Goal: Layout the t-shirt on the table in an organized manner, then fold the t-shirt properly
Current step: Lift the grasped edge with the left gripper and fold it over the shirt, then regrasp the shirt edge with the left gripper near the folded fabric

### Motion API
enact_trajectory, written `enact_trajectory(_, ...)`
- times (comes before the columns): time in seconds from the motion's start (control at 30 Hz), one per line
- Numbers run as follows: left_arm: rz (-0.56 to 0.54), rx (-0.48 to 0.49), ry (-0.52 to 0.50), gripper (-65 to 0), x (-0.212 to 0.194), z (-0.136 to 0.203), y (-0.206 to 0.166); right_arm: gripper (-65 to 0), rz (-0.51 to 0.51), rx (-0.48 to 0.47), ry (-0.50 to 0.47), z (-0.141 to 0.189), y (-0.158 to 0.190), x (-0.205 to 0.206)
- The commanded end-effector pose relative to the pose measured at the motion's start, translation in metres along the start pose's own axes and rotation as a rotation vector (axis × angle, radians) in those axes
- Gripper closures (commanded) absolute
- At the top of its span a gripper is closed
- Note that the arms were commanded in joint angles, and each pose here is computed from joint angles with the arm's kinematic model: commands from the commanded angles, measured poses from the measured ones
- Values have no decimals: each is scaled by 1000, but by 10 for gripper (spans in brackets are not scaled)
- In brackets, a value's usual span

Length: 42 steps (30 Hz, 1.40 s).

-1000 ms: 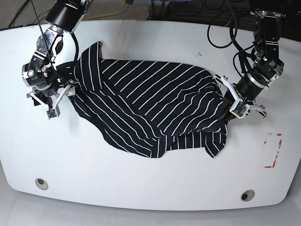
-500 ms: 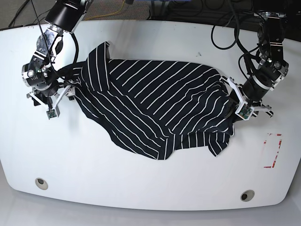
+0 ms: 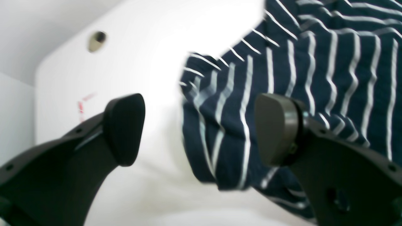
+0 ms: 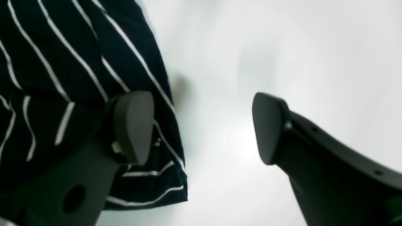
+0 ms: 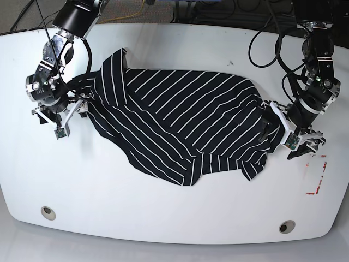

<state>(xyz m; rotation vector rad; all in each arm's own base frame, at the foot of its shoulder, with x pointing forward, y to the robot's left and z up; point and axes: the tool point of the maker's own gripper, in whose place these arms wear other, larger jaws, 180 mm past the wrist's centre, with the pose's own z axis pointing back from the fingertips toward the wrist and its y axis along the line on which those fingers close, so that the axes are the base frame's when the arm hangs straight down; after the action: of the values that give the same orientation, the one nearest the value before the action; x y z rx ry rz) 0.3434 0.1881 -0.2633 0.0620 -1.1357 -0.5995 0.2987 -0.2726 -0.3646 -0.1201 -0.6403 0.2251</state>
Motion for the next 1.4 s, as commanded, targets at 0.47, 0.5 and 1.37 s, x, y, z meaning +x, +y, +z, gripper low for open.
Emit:
enact_trajectory(0.47, 141, 55, -51, -512, 13, -40, 38, -472, 0, -5, -50, 3, 0, 16)
enact_trajectory(0.5, 158, 52, -49, -512, 12, -45, 39, -472, -1, -3, -50, 3, 1, 16)
enact_trajectory(1.37, 572, 105, 99, -512, -60, -71, 50, -472, -3, 0, -49, 2, 2, 15)
